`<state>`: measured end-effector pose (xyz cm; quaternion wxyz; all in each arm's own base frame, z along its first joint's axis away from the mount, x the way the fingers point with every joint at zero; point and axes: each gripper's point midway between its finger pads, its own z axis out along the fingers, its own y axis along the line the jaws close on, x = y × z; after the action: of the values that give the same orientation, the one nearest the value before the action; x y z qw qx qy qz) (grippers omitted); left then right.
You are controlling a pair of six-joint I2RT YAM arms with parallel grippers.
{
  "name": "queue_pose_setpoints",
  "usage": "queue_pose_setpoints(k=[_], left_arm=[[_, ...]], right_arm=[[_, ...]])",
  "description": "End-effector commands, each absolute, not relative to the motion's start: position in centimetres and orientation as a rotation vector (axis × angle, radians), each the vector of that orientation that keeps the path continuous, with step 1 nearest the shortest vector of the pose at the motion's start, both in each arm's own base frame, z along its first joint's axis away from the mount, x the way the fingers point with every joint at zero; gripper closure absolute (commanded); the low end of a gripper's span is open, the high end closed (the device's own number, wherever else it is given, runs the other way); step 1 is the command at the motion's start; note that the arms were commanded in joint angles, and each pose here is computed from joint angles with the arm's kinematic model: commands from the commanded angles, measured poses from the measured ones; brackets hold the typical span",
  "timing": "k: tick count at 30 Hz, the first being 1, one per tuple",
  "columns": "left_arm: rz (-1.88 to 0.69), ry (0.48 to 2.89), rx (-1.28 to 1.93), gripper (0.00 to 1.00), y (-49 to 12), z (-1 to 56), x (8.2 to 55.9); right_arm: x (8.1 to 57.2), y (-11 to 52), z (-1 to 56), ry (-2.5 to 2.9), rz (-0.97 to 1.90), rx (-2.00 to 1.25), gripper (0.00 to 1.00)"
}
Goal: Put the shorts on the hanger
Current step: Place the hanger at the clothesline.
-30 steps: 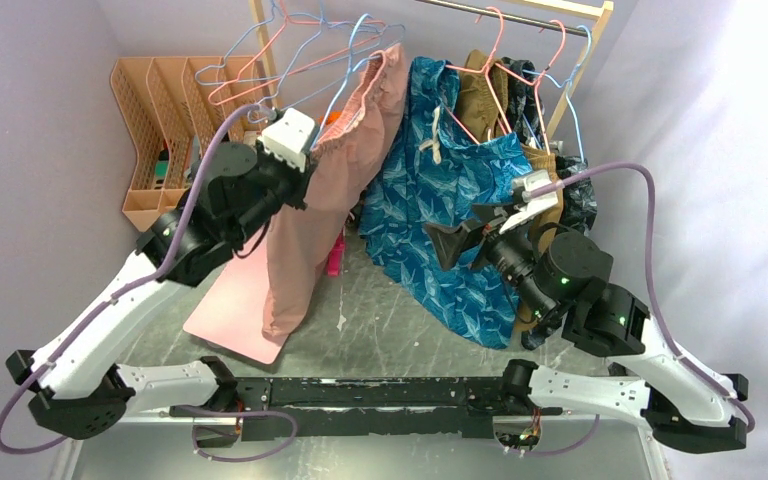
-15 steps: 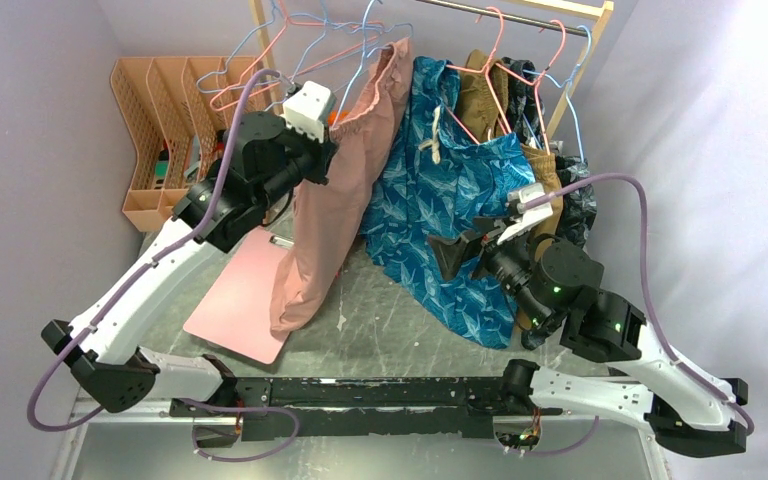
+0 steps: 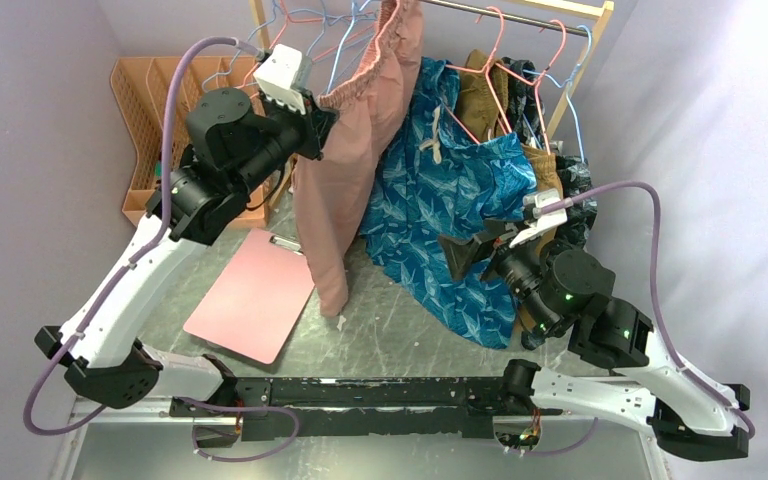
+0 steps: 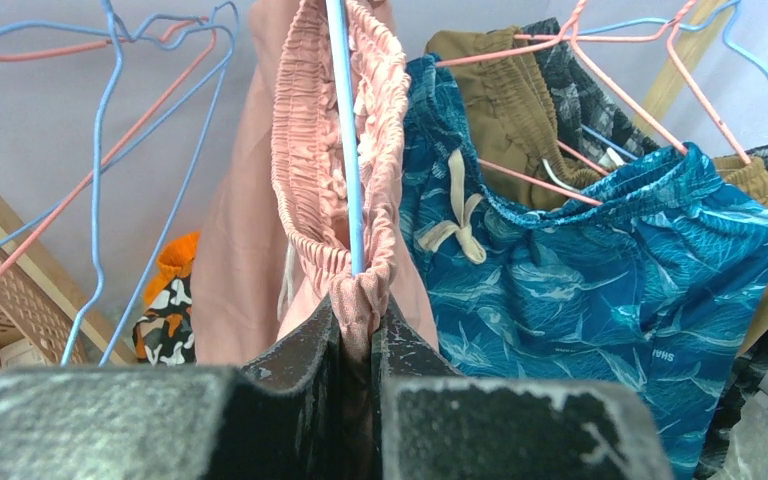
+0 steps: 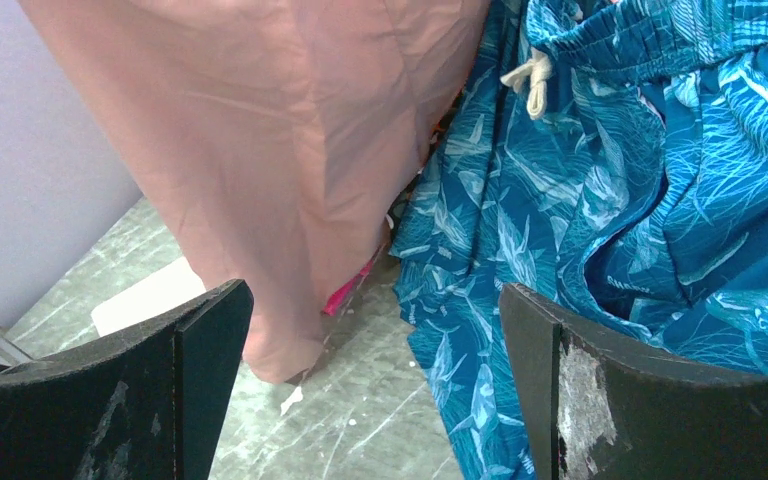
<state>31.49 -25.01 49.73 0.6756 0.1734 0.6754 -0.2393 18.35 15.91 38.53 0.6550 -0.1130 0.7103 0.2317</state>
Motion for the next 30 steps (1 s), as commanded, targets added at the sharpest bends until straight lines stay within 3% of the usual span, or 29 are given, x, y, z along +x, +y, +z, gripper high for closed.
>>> queue_pose_setpoints(k=[1, 8, 30], left_arm=[[-0.568, 1.444, 0.392, 0.93, -26.1, 50.9, 32.2], [-0.507, 1.51, 0.418, 0.93, -27.0, 46.9, 34.1], [-0.365, 1.486, 0.581, 0.93, -30.2, 44.1, 36.1]], right_arm=[[18.5, 15.5, 38.0, 1.617, 0.519, -0.223, 0.02], [18.3, 15.2, 37.8, 1.63, 0.522, -0.212, 0.02], [18.2, 15.5, 36.3, 1.668, 0.539, -0.197, 0.03]])
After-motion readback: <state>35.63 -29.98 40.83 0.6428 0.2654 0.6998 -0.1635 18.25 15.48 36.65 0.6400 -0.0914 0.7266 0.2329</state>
